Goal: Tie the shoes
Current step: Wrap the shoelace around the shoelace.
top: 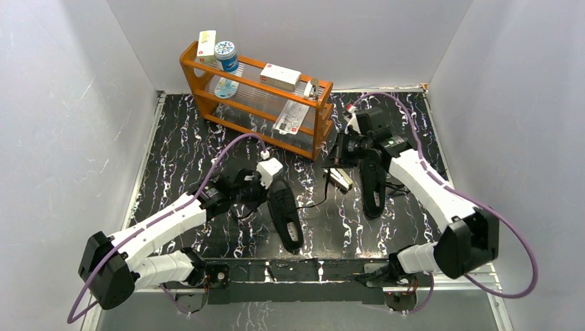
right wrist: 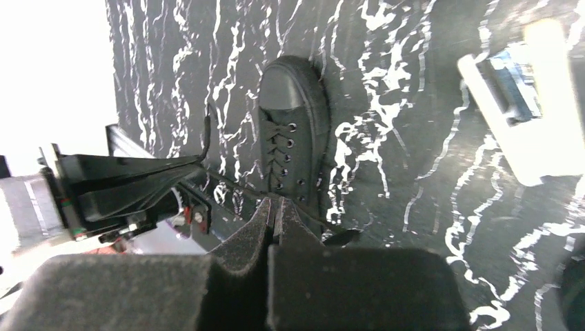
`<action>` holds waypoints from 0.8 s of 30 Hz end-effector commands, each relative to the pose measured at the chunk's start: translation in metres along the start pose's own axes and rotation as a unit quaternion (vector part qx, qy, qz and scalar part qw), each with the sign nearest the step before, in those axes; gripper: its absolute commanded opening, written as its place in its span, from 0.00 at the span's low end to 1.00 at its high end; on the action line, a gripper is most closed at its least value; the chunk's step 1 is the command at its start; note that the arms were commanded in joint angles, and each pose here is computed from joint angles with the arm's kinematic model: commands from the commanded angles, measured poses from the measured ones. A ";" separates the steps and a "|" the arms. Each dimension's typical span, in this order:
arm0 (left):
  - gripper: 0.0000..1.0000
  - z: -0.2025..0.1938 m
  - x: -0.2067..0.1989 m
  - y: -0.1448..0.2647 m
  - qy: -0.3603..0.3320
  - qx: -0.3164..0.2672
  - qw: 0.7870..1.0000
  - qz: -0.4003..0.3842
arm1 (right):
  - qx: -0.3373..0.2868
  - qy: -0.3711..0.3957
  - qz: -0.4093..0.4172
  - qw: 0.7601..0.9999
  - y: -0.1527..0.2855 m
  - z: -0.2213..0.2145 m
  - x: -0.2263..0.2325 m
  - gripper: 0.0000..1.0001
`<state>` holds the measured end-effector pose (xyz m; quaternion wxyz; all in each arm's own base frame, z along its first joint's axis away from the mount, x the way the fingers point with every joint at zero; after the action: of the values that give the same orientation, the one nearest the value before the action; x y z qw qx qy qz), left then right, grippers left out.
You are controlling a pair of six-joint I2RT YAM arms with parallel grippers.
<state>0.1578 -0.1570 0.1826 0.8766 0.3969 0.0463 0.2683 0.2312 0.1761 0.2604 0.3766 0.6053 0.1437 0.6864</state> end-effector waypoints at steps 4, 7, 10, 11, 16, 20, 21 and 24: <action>0.00 -0.002 -0.006 0.020 0.001 0.055 0.998 -0.032 | -0.066 0.050 -0.046 0.996 0.041 -0.006 -0.007 0.00; 0.00 0.000 -0.006 0.019 0.007 0.076 0.996 -0.040 | -0.060 0.056 -0.066 0.994 0.044 -0.010 -0.013 0.00; 0.00 -0.003 -0.006 0.017 0.006 0.068 0.997 -0.038 | -0.053 0.065 -0.073 0.994 0.045 -0.011 -0.015 0.00; 0.00 -0.003 -0.006 0.017 0.001 0.067 0.997 -0.037 | -0.047 0.066 -0.070 0.994 0.044 -0.010 -0.014 0.00; 0.00 -0.001 -0.005 0.014 -0.033 0.027 0.998 -0.045 | 0.006 0.086 0.005 0.996 0.027 -0.007 0.001 0.00; 0.00 -0.002 -0.010 0.008 -0.048 -0.025 0.996 -0.066 | 0.021 0.094 0.067 0.993 0.004 -0.003 0.025 0.00; 0.00 -0.003 -0.010 0.006 -0.048 -0.033 0.996 -0.063 | 0.023 0.083 0.079 0.993 -0.001 0.000 0.029 0.00; 0.00 -0.005 -0.010 0.004 -0.048 -0.031 0.996 -0.063 | 0.019 0.059 0.106 0.992 -0.010 0.006 0.038 0.00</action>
<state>0.1451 -0.1510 0.1761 0.8860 0.4117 0.0452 0.2087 0.2239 0.1868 0.2513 0.3337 0.5858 0.1930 0.7129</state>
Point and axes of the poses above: each gripper's point midway between its finger pads, its own y axis back along the fingers, its own x axis along the line the jaws close on, z = x × y, the point moved 10 cm from there along y, back along the fingers, and after that the axes turned 13 degrees about -y, right-handed, at the moved point
